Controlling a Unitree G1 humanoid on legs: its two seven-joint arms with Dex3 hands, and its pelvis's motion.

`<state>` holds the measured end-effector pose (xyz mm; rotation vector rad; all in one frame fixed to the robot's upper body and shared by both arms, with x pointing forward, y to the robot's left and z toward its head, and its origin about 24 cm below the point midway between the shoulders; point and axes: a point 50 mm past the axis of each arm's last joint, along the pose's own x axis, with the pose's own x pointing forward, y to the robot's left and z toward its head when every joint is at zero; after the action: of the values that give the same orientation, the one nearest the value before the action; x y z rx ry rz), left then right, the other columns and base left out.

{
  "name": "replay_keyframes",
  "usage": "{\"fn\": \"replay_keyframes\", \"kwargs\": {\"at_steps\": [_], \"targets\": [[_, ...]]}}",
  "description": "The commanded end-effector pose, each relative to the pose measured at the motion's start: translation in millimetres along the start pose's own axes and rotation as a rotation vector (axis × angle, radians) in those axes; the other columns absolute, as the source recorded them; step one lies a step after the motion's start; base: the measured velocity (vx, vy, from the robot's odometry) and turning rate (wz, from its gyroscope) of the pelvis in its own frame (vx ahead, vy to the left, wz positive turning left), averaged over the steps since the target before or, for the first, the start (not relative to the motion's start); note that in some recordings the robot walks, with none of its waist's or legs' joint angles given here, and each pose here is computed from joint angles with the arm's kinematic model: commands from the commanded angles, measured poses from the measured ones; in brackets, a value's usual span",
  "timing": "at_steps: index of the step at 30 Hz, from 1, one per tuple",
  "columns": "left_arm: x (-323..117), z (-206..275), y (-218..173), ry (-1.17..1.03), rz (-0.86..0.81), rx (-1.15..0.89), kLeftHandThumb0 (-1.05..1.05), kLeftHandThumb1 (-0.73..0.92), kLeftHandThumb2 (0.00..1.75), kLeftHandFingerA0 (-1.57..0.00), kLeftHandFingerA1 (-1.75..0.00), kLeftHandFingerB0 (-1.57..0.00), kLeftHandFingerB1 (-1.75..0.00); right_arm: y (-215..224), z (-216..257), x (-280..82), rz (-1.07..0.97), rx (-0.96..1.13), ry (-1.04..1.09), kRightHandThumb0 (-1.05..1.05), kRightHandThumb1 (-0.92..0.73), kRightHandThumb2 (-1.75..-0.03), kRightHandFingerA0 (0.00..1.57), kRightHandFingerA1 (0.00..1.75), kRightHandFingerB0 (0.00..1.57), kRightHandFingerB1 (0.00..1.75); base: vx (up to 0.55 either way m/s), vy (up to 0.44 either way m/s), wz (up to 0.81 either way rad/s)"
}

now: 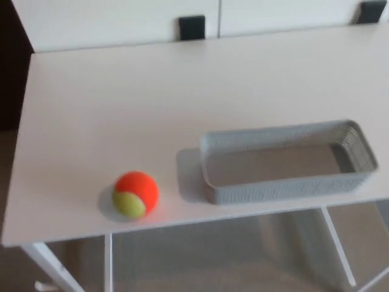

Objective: The robot walk towards a table in front and uses its left hand to pickup a tennis ball on the left side and put it in a container on the right hand side

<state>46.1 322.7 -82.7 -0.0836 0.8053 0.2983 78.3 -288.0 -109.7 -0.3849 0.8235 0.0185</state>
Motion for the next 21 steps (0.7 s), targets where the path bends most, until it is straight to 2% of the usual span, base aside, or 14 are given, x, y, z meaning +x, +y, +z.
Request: {"fn": "replay_keyframes", "kwargs": {"at_steps": [1,9,13,16,21], "targets": [[0.2,2.0,3.5,-0.003,0.007,0.018,0.04,0.44,0.88,-0.44,-0.61,-0.2,-0.5,-3.5,2.1,-0.4,-0.014,0.003,-0.011,-0.43,-0.58,-0.58,0.71,0.52,0.45,0.41,0.08,0.181,0.03],[1.0,2.5,3.0,-0.004,0.002,0.014,0.04,0.44,0.88,-0.42,-0.61,-0.2,-0.51,-2.7,1.4,-0.4,-0.018,-0.008,0.007,-0.45,-0.59,-0.59,0.72,0.5,0.45,0.4,0.06,0.058,0.04],[-0.9,2.0,3.2,-0.008,0.002,0.031,0.03,0.43,0.88,-0.45,-0.62,-0.21,-0.51,-0.8,-2.1,-1.9,-0.013,-0.003,0.003,-0.44,-0.59,-0.59,0.71,0.53,0.46,0.42,0.04,-0.117,0.07],[-1.7,0.9,3.9,0.0,0.0,0.023,0.03,0.44,0.88,-0.45,-0.62,-0.2,-0.5,-0.3,-4.4,-2.9,-0.007,-0.003,-0.006,-0.44,-0.59,-0.58,0.71,0.54,0.47,0.43,0.03,-0.336,-0.14],[-1.2,0.0,4.8,0.003,0.006,0.03,0.02,0.44,0.88,-0.38,-0.59,-0.2,-0.5,-0.7,-4.9,-3.8,-0.006,-0.037,0.003,-0.48,-0.6,-0.59,0.72,0.52,0.47,0.4,0.02,-0.02,-0.04]]}}
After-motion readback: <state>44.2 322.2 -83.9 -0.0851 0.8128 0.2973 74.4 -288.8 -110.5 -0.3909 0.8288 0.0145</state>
